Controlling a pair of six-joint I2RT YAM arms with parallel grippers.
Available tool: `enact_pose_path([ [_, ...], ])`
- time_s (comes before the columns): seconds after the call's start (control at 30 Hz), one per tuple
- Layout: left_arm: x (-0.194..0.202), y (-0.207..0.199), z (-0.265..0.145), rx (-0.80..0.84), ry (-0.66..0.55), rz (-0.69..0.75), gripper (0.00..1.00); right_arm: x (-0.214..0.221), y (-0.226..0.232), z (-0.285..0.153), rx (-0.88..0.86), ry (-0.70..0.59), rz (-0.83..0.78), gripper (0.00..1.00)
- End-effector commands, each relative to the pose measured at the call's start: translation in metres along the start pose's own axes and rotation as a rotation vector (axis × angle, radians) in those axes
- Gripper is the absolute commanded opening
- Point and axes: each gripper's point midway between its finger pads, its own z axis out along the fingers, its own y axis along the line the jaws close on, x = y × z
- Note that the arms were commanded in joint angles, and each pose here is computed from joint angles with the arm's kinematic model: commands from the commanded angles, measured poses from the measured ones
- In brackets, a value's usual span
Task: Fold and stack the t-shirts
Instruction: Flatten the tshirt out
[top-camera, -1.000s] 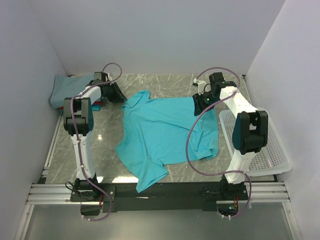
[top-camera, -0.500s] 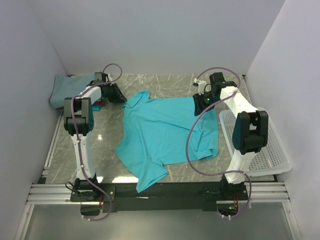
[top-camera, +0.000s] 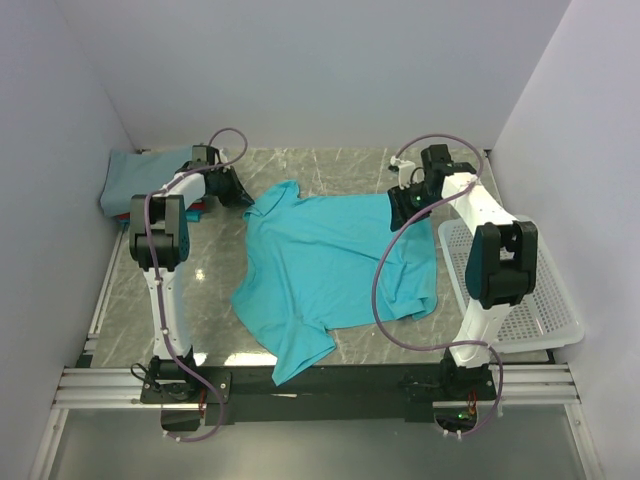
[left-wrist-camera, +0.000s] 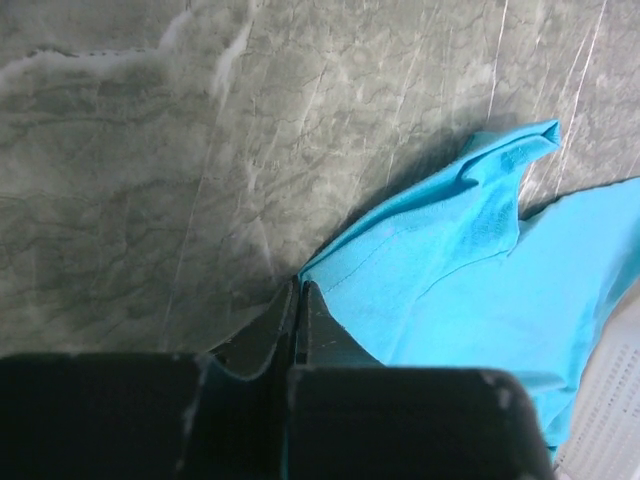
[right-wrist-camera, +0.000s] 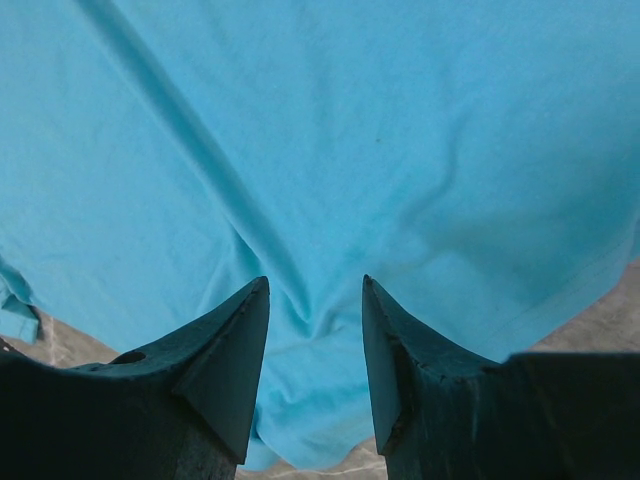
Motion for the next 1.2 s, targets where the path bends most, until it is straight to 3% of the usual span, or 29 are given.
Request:
enact_pose_path([
  [0.0, -0.030, -0.024, -0.019, 0.024, -0.097, 0.052, 0.01, -0.023, -0.021, -0.012, 0.090, -0.067, 0.022, 0.49],
  [0.23, -0.054, -0.041, -0.046, 0.028, -0.192, 0.092, 0.01, -0.068, -0.086, -0.019, 0.244, -0.137, 0.168, 0.50],
  [0.5, -0.055, -0.047, -0.059, 0.030, -0.217, 0.120, 0.01, -0.088, -0.171, -0.002, 0.447, -0.097, 0.239, 0.50],
  [0.67, -0.059, -0.055, -0.067, 0.046, -0.229, 0.127, 0.01, -0.085, -0.189, 0.007, 0.488, -0.069, 0.230, 0.48],
  [1.17, -0.051, -0.054, -0.064, 0.065, -0.204, 0.124, 0.01, -0.052, -0.182, 0.035, 0.409, 0.041, 0.200, 0.41],
])
